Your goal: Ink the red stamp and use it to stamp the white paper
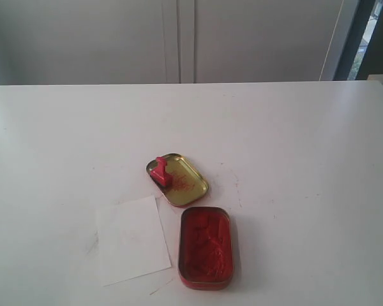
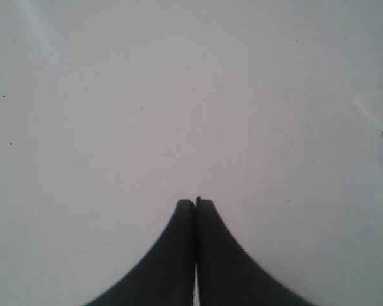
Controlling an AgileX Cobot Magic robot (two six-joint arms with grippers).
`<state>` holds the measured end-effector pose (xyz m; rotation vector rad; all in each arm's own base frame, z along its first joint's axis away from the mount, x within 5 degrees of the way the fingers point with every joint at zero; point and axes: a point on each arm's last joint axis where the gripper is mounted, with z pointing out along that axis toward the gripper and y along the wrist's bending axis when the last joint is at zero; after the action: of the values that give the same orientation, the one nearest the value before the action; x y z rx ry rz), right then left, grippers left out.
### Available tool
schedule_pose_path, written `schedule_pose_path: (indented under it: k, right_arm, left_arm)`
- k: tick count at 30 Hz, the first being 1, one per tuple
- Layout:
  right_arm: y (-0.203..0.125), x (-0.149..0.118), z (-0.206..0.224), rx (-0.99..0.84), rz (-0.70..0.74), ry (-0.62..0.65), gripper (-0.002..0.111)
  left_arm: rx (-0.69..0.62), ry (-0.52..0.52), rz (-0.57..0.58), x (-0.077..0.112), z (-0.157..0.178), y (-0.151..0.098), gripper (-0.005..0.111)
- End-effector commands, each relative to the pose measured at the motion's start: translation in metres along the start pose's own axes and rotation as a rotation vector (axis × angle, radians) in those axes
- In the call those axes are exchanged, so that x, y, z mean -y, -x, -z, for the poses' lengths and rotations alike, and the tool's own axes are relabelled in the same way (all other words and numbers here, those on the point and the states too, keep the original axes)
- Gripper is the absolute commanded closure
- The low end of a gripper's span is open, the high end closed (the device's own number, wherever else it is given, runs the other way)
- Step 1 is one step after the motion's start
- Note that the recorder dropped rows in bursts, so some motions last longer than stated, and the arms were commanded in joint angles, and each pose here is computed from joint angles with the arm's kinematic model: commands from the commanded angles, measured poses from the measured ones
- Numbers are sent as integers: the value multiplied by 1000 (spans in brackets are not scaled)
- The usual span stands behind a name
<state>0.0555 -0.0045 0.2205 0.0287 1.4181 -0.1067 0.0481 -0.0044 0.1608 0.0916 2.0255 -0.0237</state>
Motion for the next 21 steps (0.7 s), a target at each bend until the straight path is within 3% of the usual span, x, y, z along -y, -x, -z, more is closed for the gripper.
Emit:
schedule_pose_path:
  k: [1, 16, 21]
  right_arm:
    - [6, -1, 1, 74, -5, 7, 108]
    - [3, 0, 1, 43, -5, 5, 108]
    - [24, 2, 2, 16, -6, -6, 108]
  left_arm:
    - [-9, 1, 4, 0, -1, -3, 107]
    - [-9, 1, 4, 0, -1, -3, 107]
    - [-9, 1, 4, 0, -1, -3, 107]
